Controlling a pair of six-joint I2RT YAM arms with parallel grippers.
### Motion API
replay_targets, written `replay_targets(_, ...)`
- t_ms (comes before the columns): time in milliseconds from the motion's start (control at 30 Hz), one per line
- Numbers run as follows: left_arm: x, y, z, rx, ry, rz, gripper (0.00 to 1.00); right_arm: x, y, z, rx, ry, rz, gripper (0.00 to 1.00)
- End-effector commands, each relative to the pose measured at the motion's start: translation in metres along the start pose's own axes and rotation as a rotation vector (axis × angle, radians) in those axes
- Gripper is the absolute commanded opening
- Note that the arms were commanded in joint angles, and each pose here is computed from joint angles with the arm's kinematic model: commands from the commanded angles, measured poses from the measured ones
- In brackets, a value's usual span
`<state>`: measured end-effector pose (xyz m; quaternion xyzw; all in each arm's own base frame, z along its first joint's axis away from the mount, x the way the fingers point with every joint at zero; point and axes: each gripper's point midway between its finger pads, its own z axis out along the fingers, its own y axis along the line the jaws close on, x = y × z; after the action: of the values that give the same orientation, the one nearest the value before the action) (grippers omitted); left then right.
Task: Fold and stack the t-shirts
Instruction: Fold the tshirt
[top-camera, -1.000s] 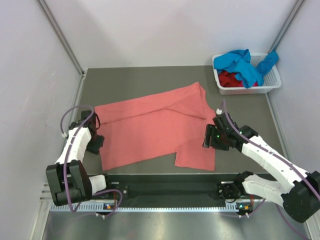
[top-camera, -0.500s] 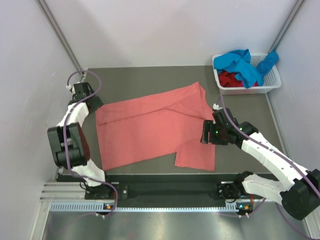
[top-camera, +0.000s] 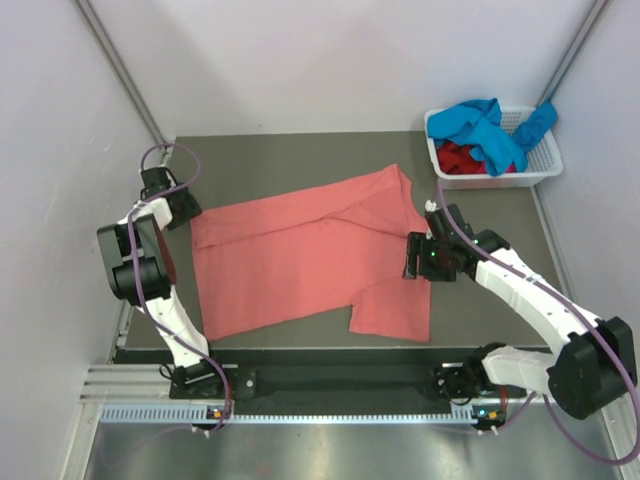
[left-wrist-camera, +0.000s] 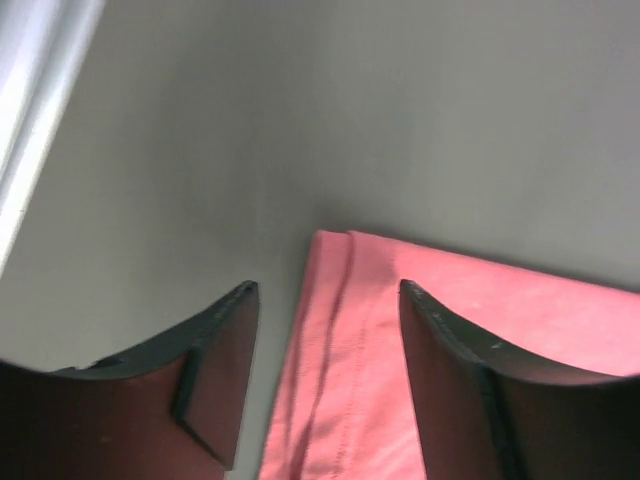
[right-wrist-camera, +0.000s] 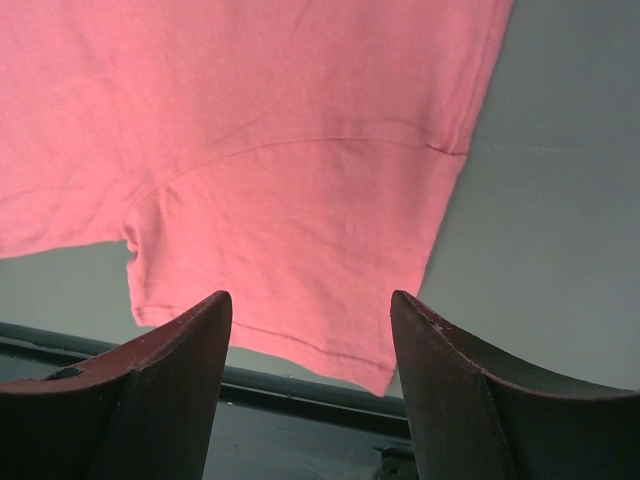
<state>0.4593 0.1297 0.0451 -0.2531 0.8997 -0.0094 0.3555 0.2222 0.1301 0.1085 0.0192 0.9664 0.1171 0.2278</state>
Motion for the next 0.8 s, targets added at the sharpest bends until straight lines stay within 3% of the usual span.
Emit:
replay_targets(0, -0.024, -0.016, 0.002, 0.095, -0.065, 0.025, 0.61, -0.025, 0.017, -0.003, -0.062, -0.046, 0.001, 0.65)
replay_targets(200, -0.018, -0.018, 0.015, 0.11, -0.02, 0.016, 0.46, -0.026, 0.021, 0.005, -0.067, -0.027, 0.021, 0.64)
replay_targets(233, -0.016, -0.015, 0.018, 0.1, -0.015, 0.013, 0.41, -0.025, 0.02, 0.005, -0.064, -0.023, 0.018, 0.64)
replay_targets(267, -0.021, -0.012, 0.019, 0.077, -0.024, 0.013, 0.26, -0.025, 0.02, 0.006, -0.062, -0.024, 0.023, 0.64)
replay_targets(367, -0.03, -0.004, 0.024, 0.031, -0.041, -0.002, 0.07, -0.022, 0.018, 0.009, -0.053, -0.014, 0.025, 0.64)
replay_targets(433, -0.037, -0.003, 0.027, 0.022, -0.053, -0.012, 0.0, -0.019, 0.017, 0.011, -0.052, -0.004, 0.028, 0.64)
replay_targets(767, -0.109, -0.022, 0.038, 0.073, -0.229, -0.066, 0.0, -0.012, 0.013, 0.016, -0.028, 0.037, 0.025, 0.64)
